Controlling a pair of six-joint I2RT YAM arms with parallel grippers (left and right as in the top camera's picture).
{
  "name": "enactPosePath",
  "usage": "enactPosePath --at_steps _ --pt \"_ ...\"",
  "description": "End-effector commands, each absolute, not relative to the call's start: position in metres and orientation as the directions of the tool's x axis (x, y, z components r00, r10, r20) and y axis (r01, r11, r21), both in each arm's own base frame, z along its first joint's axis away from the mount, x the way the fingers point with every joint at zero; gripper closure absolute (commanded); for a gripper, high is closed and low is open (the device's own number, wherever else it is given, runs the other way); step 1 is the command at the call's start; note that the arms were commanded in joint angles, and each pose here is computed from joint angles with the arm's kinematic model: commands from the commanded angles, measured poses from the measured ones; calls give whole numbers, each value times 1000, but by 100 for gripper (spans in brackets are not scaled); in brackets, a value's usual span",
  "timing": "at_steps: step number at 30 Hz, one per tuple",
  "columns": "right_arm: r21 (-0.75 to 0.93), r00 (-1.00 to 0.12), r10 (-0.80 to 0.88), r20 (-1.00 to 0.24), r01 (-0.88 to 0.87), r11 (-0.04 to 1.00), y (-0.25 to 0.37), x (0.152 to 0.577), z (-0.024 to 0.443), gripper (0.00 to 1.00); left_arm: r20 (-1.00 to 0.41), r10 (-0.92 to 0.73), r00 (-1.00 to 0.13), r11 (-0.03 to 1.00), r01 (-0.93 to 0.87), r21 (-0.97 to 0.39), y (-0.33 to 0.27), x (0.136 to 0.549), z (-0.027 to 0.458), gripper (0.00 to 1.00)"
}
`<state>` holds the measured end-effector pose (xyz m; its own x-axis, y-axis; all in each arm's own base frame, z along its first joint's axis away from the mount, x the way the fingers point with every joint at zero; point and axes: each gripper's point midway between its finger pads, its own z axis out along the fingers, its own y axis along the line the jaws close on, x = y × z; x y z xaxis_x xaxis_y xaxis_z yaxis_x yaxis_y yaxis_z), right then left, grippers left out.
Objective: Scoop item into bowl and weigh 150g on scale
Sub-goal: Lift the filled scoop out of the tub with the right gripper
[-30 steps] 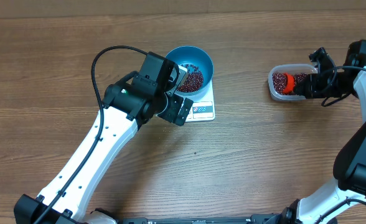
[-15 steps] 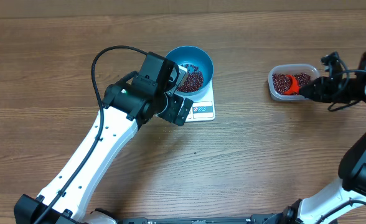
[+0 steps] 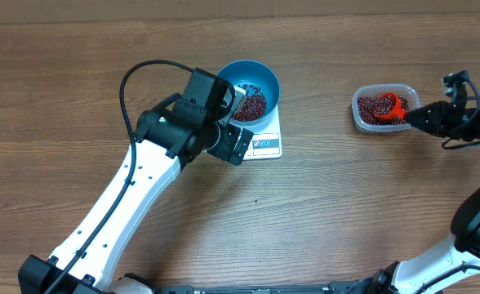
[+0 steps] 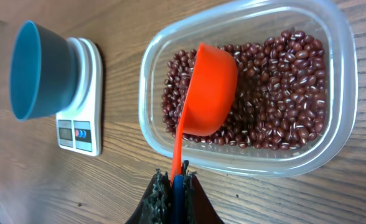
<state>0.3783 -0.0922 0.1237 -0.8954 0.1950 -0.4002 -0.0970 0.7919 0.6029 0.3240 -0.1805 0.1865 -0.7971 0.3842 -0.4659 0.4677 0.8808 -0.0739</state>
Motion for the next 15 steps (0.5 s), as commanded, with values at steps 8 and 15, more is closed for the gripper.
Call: enactPosePath --at_steps 8,15 --pt "681 -843 295 -449 -110 725 -105 374 149 96 -486 369 -792 883 462 -83 -179 323 194 0" --pt "755 -808 348 -474 -170 634 -94 378 171 96 -486 369 -792 883 462 -83 -179 323 194 0"
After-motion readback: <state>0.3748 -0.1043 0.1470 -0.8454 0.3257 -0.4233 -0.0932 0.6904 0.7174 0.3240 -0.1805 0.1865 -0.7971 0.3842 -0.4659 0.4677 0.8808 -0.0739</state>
